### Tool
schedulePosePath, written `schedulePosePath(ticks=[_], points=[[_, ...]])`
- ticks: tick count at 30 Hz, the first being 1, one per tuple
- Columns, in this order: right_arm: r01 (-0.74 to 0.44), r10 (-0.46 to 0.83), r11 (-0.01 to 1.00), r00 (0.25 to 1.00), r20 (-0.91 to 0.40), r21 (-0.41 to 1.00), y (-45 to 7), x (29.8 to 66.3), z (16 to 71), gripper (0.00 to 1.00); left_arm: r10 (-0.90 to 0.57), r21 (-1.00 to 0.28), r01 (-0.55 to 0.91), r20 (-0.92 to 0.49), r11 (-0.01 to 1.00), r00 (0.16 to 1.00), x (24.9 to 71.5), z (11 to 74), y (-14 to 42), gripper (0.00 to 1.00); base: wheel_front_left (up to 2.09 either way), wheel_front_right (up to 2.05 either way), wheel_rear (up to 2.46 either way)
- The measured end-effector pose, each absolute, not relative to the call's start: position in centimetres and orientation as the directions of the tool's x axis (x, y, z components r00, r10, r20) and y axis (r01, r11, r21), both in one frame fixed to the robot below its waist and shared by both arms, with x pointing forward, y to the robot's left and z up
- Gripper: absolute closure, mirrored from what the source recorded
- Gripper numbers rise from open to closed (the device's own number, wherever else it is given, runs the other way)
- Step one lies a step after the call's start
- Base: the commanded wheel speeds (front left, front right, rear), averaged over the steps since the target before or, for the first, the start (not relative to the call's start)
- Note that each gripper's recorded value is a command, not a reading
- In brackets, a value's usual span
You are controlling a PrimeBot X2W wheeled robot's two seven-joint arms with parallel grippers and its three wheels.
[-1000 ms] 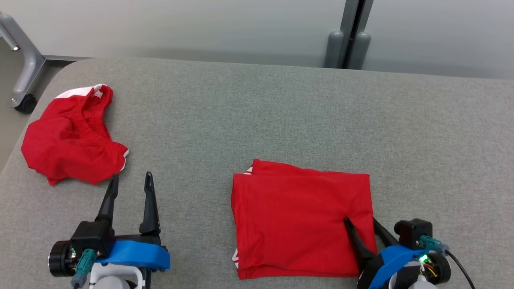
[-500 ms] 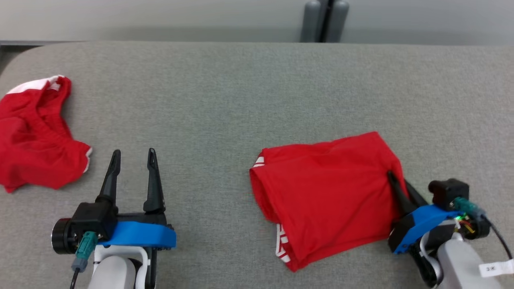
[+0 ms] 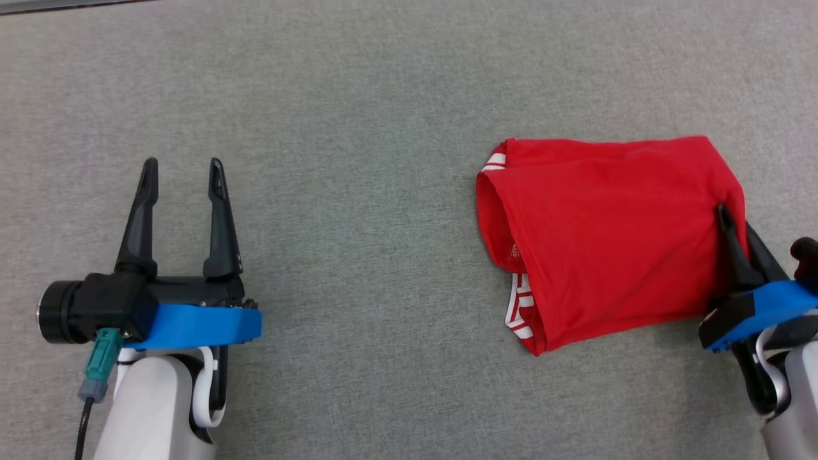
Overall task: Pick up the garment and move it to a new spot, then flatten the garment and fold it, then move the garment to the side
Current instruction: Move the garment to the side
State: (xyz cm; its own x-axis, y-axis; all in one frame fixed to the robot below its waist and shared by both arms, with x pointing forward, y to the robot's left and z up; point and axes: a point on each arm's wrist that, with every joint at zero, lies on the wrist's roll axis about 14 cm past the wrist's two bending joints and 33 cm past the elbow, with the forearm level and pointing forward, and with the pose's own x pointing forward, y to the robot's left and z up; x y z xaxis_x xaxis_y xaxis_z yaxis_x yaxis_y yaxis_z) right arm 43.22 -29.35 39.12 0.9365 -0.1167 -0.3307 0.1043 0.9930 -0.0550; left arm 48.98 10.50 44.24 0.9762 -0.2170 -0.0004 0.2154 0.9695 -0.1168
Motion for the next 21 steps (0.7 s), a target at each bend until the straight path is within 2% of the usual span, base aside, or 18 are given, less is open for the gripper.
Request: schedulePosePath(ticks=[4, 14, 21], points=[[0.084, -0.101, 0.994, 0.955, -0.278, -0.072, -29.1, 44.9, 40.7, 1.00, -0.229, -0.113, 0.229, 0.010, 0.967, 0.973, 49.7, 44.2, 10.0, 0.00, 0.00, 0.00, 0.00], [-0.042, 0.014, 0.981, 0.990, -0.144, -0.191, -27.6, 52.7, 46.7, 1.00, -0.220, -0.101, 0.220, 0.015, 0.970, 0.975, 50.3, 43.9, 10.6, 0.00, 0.00, 0.00, 0.00], [-0.001, -0.051, 0.959, 0.983, -0.178, -0.284, -31.7, 55.9, 46.7, 1.00, -0.200, -0.089, 0.198, -0.011, 0.976, 0.980, 51.0, 42.2, 11.7, 0.00, 0.00, 0.00, 0.00]])
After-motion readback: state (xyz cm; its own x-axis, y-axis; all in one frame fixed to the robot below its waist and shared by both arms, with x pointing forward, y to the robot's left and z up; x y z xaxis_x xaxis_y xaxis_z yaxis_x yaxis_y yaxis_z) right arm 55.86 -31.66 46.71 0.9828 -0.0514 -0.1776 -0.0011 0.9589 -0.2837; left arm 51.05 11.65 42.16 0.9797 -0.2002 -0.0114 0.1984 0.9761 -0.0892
